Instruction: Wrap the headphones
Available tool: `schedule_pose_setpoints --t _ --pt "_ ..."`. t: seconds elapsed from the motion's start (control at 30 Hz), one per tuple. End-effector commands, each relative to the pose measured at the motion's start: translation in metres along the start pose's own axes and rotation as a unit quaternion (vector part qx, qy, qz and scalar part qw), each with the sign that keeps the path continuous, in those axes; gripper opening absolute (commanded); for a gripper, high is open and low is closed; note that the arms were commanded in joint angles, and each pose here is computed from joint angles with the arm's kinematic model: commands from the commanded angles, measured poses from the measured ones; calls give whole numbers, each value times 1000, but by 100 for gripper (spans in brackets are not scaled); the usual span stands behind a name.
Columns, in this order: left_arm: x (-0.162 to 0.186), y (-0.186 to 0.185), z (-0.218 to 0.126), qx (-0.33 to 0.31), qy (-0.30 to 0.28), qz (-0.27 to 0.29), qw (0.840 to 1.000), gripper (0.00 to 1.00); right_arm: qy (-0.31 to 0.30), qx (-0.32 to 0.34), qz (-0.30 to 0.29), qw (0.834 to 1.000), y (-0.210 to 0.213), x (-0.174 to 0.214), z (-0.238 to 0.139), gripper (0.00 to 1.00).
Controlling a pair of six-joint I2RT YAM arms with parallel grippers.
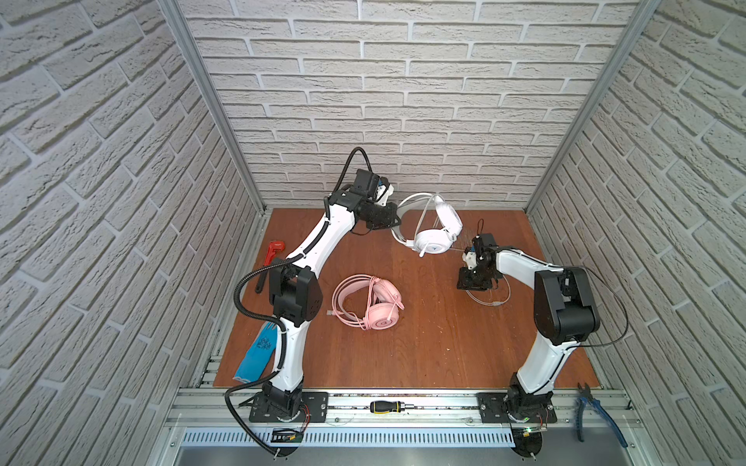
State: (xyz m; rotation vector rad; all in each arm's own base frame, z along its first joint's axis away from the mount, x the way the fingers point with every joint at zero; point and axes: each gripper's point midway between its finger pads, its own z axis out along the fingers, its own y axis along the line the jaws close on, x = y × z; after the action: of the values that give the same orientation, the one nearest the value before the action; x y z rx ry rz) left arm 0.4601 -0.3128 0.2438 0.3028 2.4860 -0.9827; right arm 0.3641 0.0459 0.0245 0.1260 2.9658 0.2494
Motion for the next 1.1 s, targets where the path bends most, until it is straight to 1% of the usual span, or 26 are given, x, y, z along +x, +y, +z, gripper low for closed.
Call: schedule_pose_setpoints --t 0.0,0.1,0.17,0.27,0.43,0.53,0.57,0.67,0.77,0.83,0.97,1.07 --pt "-21 -28 -28 36 -46 19 998 0 13 30 -13 999 -8 -1 -3 38" --pt "-23 -20 -28 19 -53 10 998 0 35 46 -21 998 -13 6 2 24" --pt "-26 -11 -28 7 -58 -7 998 0 47 50 -26 997 -13 12 6 18" --pt "-31 -4 -27 7 -62 -28 998 0 54 43 -27 997 -9 20 10 15" --pt "-36 1 -28 3 -70 -38 997 0 63 28 -32 997 1 31 14 12" --pt "-39 8 -28 -10 -76 -45 996 0 66 19 -50 996 10 37 11 6" --pt "-39 11 -28 -15 -76 -49 996 0 63 9 -55 996 15 38 7 6" --pt "-41 20 -28 -26 -81 -64 994 0 38 -37 -66 996 33 35 -11 6" --pt "-44 29 -29 -33 -89 -82 992 0 2 -105 -91 990 60 30 -42 6" --pt "-47 35 -28 -39 -94 -94 990 0 -19 -144 -113 983 76 29 -64 5" --pt "-55 47 -27 -48 -109 -118 986 0 -54 -184 -157 969 97 32 -104 5" --pt "-61 55 -24 -51 -121 -136 982 0 -82 -217 -187 955 111 39 -131 6"
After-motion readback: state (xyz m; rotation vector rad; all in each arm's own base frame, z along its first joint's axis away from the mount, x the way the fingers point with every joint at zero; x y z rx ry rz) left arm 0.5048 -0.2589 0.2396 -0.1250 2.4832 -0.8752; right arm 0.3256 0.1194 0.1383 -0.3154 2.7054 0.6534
